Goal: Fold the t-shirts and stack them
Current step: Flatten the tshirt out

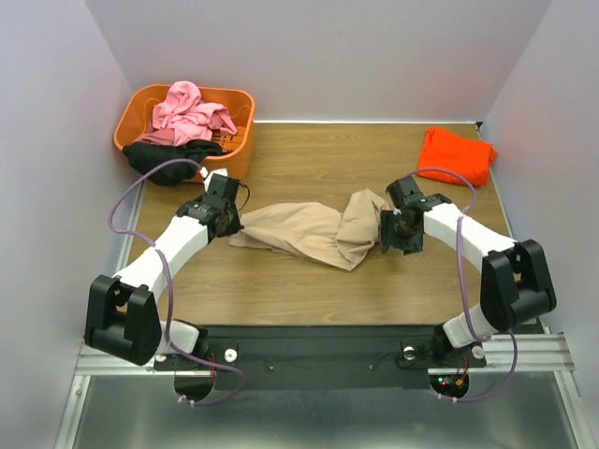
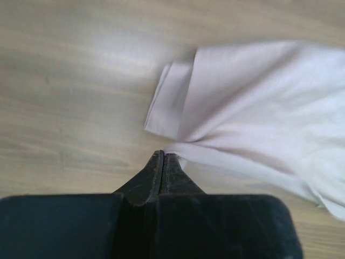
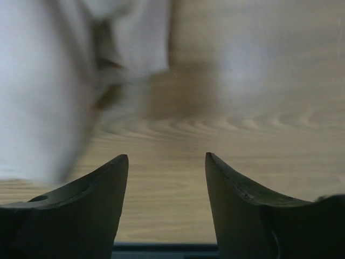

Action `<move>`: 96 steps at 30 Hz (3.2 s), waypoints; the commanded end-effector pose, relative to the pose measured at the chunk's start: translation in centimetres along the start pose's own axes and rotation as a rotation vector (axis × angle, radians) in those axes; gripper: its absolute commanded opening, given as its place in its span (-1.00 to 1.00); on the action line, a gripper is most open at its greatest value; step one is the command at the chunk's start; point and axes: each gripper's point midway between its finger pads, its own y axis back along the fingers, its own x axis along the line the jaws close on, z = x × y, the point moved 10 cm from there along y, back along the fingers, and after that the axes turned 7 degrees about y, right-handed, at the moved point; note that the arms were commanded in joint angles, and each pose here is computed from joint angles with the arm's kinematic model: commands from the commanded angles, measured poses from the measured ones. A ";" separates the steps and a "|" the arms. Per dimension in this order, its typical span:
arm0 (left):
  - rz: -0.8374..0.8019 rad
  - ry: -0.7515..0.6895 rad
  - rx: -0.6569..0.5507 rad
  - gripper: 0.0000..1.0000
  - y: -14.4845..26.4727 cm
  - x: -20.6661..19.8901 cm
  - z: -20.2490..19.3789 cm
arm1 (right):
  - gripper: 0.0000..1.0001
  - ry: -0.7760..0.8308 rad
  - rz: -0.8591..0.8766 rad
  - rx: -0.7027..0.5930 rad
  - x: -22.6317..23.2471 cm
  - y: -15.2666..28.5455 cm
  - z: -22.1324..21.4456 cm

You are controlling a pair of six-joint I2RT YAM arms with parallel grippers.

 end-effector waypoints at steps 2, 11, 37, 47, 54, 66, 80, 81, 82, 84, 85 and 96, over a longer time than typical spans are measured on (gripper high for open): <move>-0.025 0.026 0.004 -1.00 0.7 0.6 -0.8 | 0.38 -0.054 -0.032 -0.129 0.3 2.3 4.0; -0.066 0.070 0.010 -1.00 0.8 0.3 -1.1 | 0.37 0.142 0.311 -0.211 4.1 3.7 10.0; -0.109 0.063 0.039 -1.00 -0.2 -1.0 -0.5 | -0.03 0.356 -0.005 -0.042 7.5 -3.7 4.6; -0.089 0.047 0.038 -1.00 -1.1 -1.7 0.4 | -0.99 0.148 -0.094 -0.241 6.6 1.0 7.5; -0.068 0.029 0.059 -1.00 -1.9 -1.5 -0.1 | -0.99 -0.091 -0.228 -0.282 -1.4 2.8 7.7; -0.104 0.029 0.064 -1.00 -2.1 -1.6 -0.7 | 0.22 -0.046 -0.034 -0.244 -3.3 2.3 7.1; -0.111 0.031 0.083 -1.00 -2.1 -1.4 -1.5 | 0.24 0.072 0.140 -0.274 0.1 0.2 7.6; -0.112 0.030 0.081 -1.00 -2.1 -1.4 -1.5 | 0.24 0.076 0.139 -0.279 0.1 0.2 8.0; -0.111 0.032 0.083 -1.00 -2.1 -1.3 -1.6 | 0.24 0.078 0.138 -0.304 0.2 0.6 8.9; -0.114 0.040 0.084 -1.00 -2.1 -1.4 -1.6 | 0.24 0.081 0.138 -0.300 0.4 0.1 9.7; -0.115 0.040 0.087 -1.00 -2.1 -1.4 -1.7 | 0.24 0.082 0.142 -0.298 0.6 -0.1 9.9; -0.107 0.034 0.091 -1.00 -2.0 -1.1 -1.9 | 0.24 0.000 0.003 -0.248 0.0 -2.7 10.2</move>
